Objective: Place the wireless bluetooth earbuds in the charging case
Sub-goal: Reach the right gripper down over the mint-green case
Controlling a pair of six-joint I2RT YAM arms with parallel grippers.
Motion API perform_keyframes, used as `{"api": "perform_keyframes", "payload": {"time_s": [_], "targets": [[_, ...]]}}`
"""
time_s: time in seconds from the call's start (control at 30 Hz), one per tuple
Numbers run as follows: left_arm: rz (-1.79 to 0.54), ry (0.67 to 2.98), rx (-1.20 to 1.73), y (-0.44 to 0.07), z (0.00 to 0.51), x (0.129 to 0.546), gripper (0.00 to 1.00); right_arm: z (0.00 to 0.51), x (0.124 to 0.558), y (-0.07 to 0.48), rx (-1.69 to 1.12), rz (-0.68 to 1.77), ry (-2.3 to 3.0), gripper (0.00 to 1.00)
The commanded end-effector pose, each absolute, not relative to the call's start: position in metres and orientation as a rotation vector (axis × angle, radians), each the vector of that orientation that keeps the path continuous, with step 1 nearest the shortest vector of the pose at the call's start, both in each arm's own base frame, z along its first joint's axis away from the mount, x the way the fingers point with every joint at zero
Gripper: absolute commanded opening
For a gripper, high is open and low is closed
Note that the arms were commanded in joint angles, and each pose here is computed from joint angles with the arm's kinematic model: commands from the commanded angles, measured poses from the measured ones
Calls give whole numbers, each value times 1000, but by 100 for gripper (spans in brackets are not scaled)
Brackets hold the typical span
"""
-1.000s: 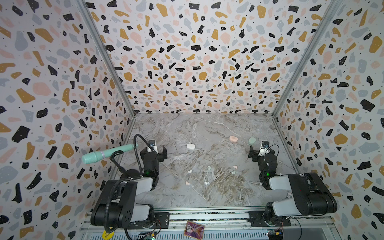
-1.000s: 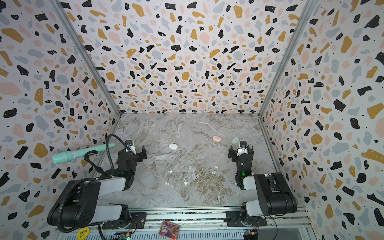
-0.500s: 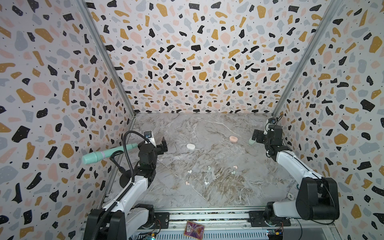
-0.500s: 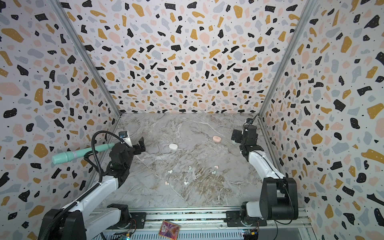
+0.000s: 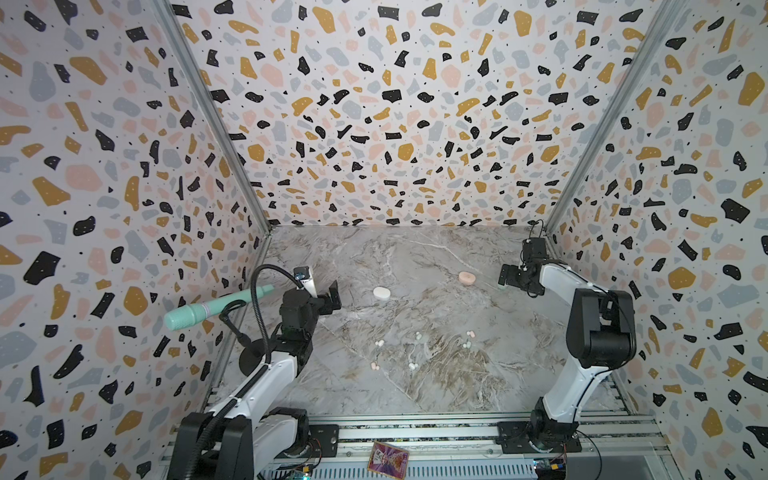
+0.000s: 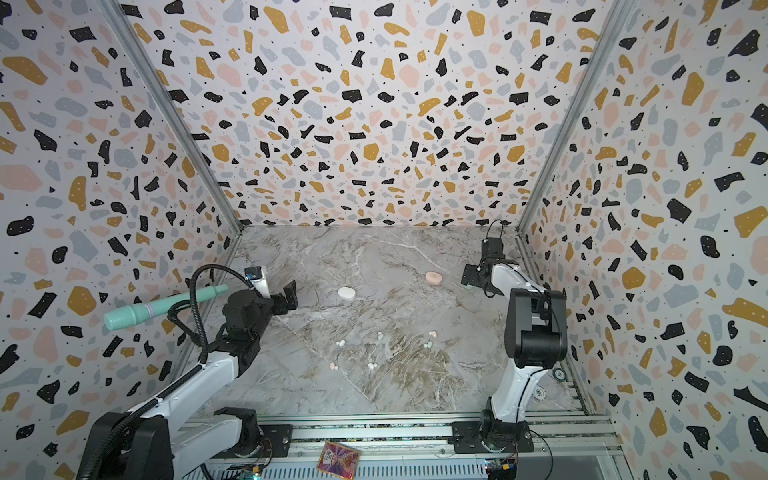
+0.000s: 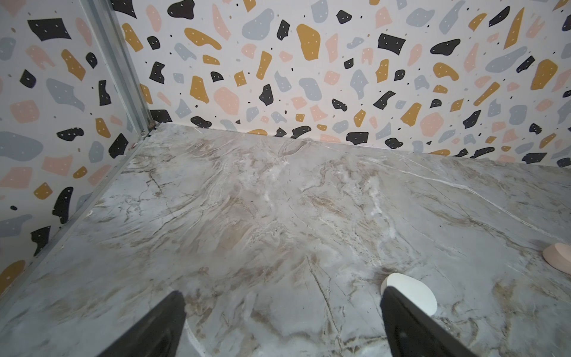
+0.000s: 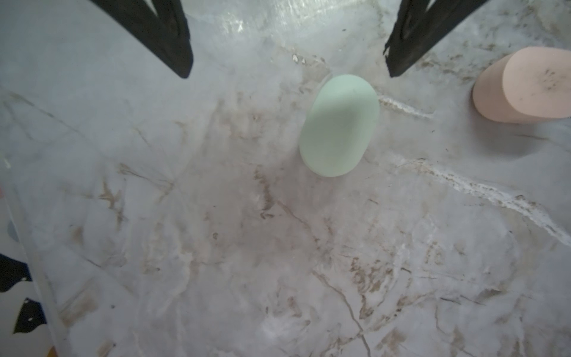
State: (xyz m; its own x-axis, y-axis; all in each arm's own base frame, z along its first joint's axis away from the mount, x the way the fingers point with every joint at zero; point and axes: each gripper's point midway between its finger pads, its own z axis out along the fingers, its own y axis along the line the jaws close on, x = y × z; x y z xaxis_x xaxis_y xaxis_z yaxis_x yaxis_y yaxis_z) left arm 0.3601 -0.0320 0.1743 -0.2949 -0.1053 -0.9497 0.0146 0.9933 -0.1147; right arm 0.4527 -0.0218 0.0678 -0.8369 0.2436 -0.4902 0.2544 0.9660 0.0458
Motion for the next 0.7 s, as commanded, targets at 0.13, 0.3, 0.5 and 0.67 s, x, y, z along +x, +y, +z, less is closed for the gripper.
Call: {"api": "perform_keyframes", "payload": {"time_s": [0.13, 0.3, 0.5, 0.67], "targets": [[-189, 1827, -27, -47, 184, 361, 100, 66, 469, -15, 340, -89, 2633, 99], [-189, 1829, -25, -48, 183, 362, 100, 58, 464, -17, 348, -119, 2660, 99], [-188, 1833, -23, -49, 182, 362, 100, 54, 444, -37, 383, -194, 2675, 100], [-188, 1836, -22, -49, 181, 362, 100, 55, 425, -63, 454, -229, 2671, 100]]}}
